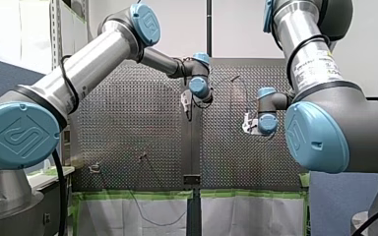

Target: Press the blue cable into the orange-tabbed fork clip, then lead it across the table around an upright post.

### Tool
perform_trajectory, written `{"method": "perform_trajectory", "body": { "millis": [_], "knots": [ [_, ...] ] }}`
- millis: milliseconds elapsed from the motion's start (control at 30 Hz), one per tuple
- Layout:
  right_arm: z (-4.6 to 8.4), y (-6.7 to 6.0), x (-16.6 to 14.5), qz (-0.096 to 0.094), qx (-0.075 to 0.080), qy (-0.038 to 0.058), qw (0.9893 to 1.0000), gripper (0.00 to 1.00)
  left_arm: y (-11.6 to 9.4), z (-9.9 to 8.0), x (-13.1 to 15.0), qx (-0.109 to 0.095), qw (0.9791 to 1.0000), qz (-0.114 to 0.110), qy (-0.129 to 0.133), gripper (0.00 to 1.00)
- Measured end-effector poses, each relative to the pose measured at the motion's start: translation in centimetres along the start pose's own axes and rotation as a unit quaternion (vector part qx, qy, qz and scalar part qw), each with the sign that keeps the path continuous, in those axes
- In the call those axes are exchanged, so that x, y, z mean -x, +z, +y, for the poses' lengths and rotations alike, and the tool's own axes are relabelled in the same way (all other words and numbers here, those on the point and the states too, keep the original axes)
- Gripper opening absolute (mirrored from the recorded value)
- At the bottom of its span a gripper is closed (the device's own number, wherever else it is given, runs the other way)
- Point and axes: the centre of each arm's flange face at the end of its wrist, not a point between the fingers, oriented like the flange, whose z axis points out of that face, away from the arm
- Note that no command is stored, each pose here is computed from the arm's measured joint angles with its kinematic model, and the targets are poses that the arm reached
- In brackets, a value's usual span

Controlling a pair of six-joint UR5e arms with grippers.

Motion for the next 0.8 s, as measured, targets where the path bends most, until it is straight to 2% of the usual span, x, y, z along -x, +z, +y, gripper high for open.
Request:
{"method": "perform_trajectory", "body": {
  "millis": [33,67,133,167,200,233,267,300,400,600,800],
  "knots": [
    [0.1,0.0,0.7,-0.005,0.002,-0.0012,1.0,0.0,0.0,0.0,0.0,0.001,1.0,0.0,0.002,0.42],
    [0.2,0.1,1.3,-0.009,0.003,-0.0022,1.0,0.0,0.0,0.0,0.0,0.001,1.0,0.0,0.003,0.42],
    [0.4,0.2,2.6,-0.017,0.006,-0.005,0.9998,0.0,0.0,0.0,0.0,0.002,1.0,0.0,0.005,0.64],
    [0.5,0.3,3.1,-0.021,0.007,-0.0062,0.9997,0.0,0.0,0.0,0.0,0.002,1.0,-0.001,0.005,0.64],
    [0.6,0.4,3.6,-0.024,0.008,-0.0075,0.9996,0.0,-0.1,0.0,0.0,0.003,1.0,-0.001,0.006,0.74],
    [0.8,0.4,4.2,-0.029,0.009,-0.0093,0.9995,0.0,-0.1,-0.1,0.0,0.004,1.0,-0.001,0.006,0.8],
    [0.9,0.5,4.6,-0.032,0.01,-0.0108,0.9994,0.0,-0.1,0.0,0.0,0.005,1.0,-0.001,0.006,0.8],
    [1.0,0.6,5.0,-0.035,0.011,-0.0123,0.9993,0.0,-0.1,0.0,0.0,0.006,1.0,-0.001,0.006,0.85],
    [1.3,0.7,6.2,-0.04,0.013,-0.0155,0.999,0.0,-0.1,0.0,0.0,0.009,0.9999,-0.002,0.006,0.87],
    [2.1,0.8,8.4,-0.043,0.018,-0.0157,0.9988,0.0,-0.2,-0.1,0.0,0.01,0.9999,-0.002,0.005,0.87],
    [2.7,1.0,11.0,-0.055,0.022,-0.0166,0.9981,0.0,-0.3,-0.3,-0.1,0.008,0.9999,-0.002,0.006,0.87]
  ]
}}
